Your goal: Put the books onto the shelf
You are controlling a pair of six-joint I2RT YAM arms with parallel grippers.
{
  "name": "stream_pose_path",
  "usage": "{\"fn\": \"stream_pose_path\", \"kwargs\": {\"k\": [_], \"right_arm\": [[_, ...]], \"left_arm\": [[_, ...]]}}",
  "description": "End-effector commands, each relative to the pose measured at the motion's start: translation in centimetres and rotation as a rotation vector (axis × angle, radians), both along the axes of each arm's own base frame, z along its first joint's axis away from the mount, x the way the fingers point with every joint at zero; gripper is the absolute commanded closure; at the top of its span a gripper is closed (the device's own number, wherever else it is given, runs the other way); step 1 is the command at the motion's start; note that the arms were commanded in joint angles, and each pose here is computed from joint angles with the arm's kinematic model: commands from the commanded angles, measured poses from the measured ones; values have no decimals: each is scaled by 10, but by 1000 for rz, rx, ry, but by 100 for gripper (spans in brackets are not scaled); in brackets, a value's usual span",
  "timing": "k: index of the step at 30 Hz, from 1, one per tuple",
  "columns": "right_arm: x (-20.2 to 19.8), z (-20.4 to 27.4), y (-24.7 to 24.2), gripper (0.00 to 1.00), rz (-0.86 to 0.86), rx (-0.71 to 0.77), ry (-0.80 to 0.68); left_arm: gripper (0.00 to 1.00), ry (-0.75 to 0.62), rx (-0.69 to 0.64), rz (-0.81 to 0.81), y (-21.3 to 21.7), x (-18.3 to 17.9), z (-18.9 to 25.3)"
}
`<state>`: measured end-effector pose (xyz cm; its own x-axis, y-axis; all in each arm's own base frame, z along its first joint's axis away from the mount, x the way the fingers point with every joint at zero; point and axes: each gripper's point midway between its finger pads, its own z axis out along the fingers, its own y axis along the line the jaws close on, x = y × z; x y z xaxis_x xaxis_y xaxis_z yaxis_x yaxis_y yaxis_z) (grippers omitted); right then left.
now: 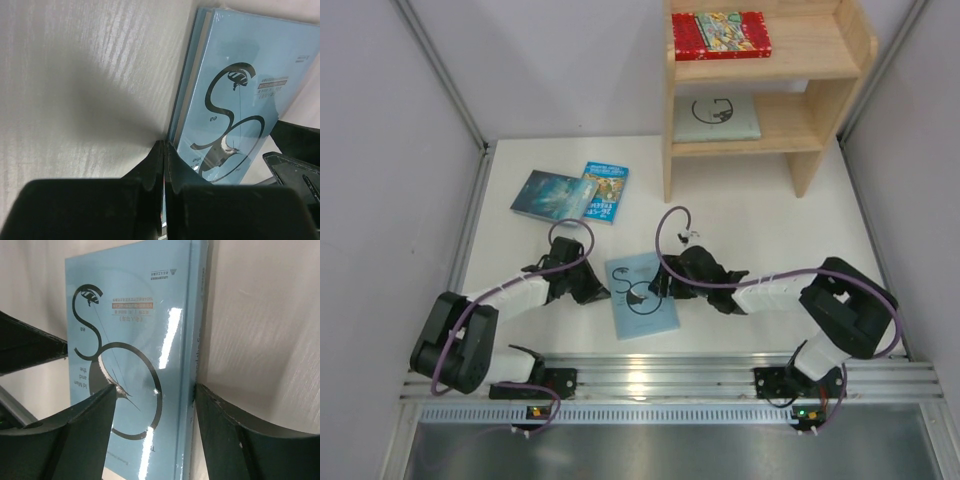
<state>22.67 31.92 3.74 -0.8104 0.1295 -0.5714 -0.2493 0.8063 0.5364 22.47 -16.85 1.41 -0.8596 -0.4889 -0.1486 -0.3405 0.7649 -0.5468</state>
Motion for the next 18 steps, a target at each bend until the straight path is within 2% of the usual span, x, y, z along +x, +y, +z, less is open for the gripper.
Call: {"fn": "stream_pose_path", "kwargs": {"k": [1, 7, 12, 18], "right_arm": [[-5, 85, 49, 37, 131, 395, -55], [-27, 114, 52, 41, 195, 600, -63], [-35, 108, 43, 50, 205, 587, -70], [-42, 132, 36, 53, 239, 698, -145]], "left_arm": [[100, 72, -7, -20, -4, -20, -24], [100, 61, -15, -16, -7, -19, -22], [100, 65, -15, -8, -7, -22, -24], [100, 68, -23, -10, -10, -24, -25]]}}
